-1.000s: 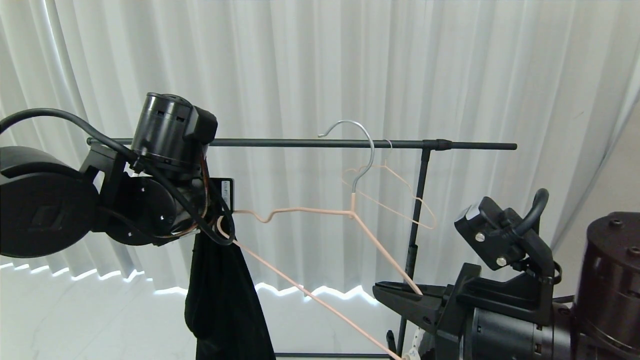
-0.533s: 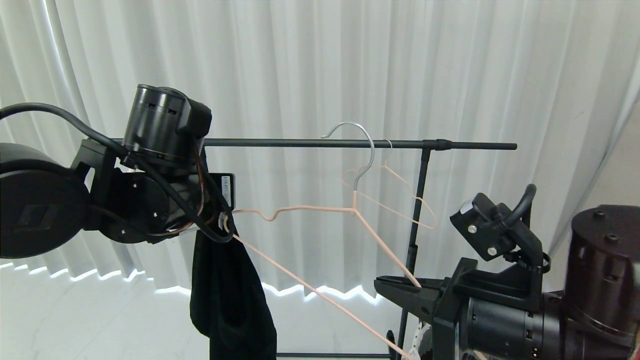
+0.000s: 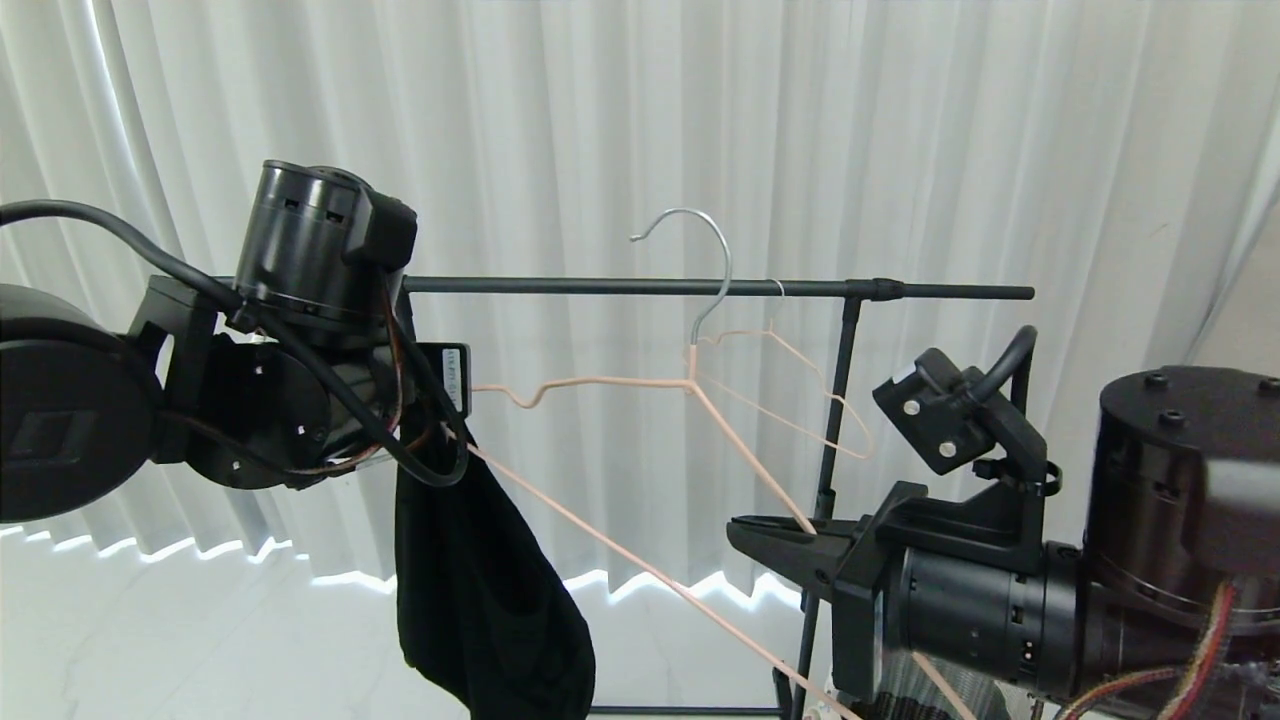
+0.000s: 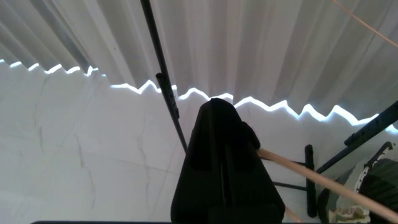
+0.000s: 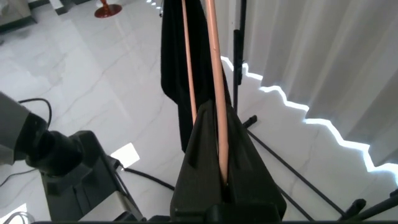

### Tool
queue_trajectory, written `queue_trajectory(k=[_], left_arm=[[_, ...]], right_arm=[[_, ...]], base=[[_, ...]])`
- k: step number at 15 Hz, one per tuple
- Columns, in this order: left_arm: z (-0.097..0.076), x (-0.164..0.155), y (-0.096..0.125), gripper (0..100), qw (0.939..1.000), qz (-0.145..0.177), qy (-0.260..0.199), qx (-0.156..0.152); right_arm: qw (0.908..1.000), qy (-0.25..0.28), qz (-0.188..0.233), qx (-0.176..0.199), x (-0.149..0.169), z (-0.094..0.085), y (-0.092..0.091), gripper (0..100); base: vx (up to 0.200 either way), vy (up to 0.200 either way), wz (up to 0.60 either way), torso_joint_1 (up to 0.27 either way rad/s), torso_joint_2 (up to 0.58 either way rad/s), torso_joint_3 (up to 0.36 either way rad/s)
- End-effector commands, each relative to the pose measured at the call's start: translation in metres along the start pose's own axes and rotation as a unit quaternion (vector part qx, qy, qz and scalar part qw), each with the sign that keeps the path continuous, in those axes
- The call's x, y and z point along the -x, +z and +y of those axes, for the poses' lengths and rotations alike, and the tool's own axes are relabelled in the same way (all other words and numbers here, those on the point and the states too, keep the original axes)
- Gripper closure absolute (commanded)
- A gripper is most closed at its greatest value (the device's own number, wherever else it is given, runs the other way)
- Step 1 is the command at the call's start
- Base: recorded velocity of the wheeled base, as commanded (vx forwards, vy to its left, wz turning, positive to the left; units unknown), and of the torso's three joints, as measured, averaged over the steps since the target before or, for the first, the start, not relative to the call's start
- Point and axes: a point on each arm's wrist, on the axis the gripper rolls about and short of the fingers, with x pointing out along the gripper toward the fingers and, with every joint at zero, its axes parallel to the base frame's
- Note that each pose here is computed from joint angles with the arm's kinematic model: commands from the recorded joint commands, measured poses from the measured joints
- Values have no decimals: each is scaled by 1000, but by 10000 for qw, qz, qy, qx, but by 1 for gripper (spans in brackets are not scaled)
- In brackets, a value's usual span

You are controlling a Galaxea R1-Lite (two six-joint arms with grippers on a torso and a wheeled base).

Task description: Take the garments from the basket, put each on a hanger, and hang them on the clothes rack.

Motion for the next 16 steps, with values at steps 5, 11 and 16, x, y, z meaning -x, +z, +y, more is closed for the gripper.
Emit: queue_trajectory(k=[5,11,16], left_arm=[[1,0,0,100,10000,-2,23,13],[1,0,1,100,10000,-10,15,22],[1,1,2,100,10000,-29,4,39]], right_arm=[[9999,127,-25,-4,7,1,1,100],[9990,438,4,16,10,5,3,100],[9990,431,105,22,5,4,-2,100]], base=[[0,0,0,0,0,0],[0,0,0,0,0,0],[0,0,0,0,0,0]])
